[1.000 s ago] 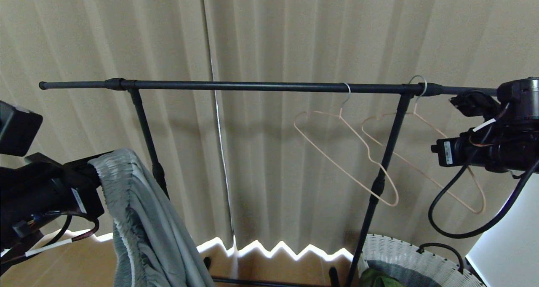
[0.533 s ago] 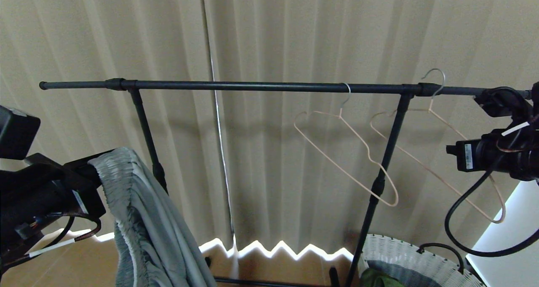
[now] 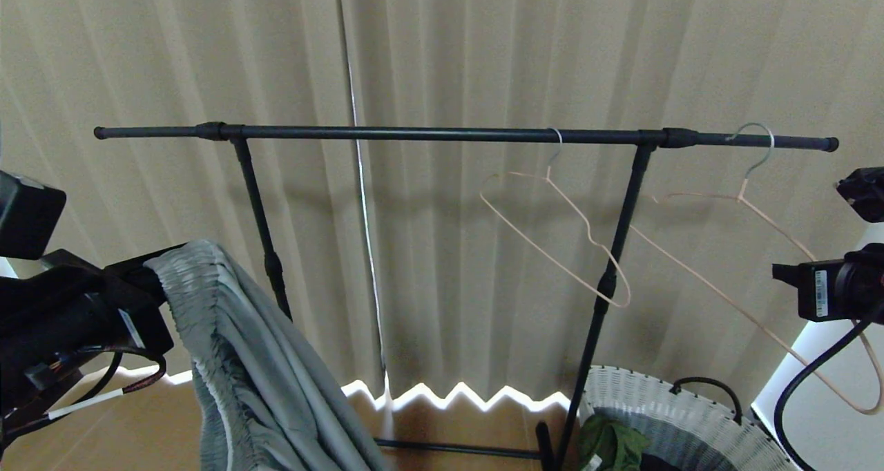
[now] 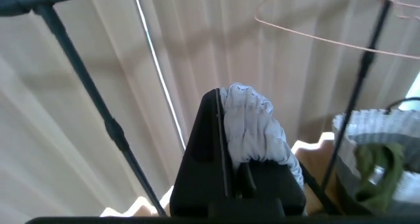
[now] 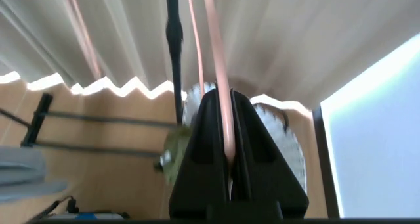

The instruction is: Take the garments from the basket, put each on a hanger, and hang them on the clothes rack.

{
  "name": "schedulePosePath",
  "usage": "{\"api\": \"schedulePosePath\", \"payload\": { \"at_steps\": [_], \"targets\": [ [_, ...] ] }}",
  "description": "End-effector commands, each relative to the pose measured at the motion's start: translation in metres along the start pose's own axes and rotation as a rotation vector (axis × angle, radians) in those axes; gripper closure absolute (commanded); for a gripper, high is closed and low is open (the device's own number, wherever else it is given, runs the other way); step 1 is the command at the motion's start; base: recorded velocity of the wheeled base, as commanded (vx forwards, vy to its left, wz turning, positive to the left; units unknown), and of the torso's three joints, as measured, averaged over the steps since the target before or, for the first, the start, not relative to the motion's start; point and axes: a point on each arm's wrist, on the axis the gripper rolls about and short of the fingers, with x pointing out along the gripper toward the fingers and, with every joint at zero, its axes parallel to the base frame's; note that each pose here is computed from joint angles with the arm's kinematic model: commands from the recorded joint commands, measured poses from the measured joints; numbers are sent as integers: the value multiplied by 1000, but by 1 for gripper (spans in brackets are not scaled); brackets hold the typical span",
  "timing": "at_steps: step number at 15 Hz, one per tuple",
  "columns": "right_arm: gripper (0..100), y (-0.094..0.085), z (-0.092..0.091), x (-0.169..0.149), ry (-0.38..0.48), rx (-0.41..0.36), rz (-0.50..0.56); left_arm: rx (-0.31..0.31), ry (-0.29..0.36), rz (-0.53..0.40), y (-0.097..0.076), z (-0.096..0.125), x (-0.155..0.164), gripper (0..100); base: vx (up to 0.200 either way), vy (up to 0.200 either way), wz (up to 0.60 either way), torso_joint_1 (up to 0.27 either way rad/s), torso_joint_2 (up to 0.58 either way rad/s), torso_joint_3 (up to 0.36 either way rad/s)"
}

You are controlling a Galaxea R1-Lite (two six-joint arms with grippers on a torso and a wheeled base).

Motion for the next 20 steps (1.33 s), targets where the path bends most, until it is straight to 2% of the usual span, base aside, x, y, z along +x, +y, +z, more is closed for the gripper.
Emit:
{"api": "schedulePosePath", "payload": {
  "at_steps": [1,8,15,18,20],
  "targets": [
    [100,-2,-4,-8,-12,6,-8,0,0,6,1,0,-1,100,-200,0,0,-2,7,2],
    [100,-8,-11,-14,-9,20,-33,-3,12,17,3,-3,0,100,-200,0,0,4,3,1],
    [100,-9,-11,-26,-49,27,-27,-5,16,15,3,-3,1,100,0,0,0,0,0,0],
    [100,-8,-9,-26,-115,30,-19,-5,15,15,3,-3,2,100,0,0,0,0,0,0],
    [100,-4,-12,-22,-152,22,43,-5,16,15,3,-3,2,100,0,100,0,-1,1,-1]
  ]
}}
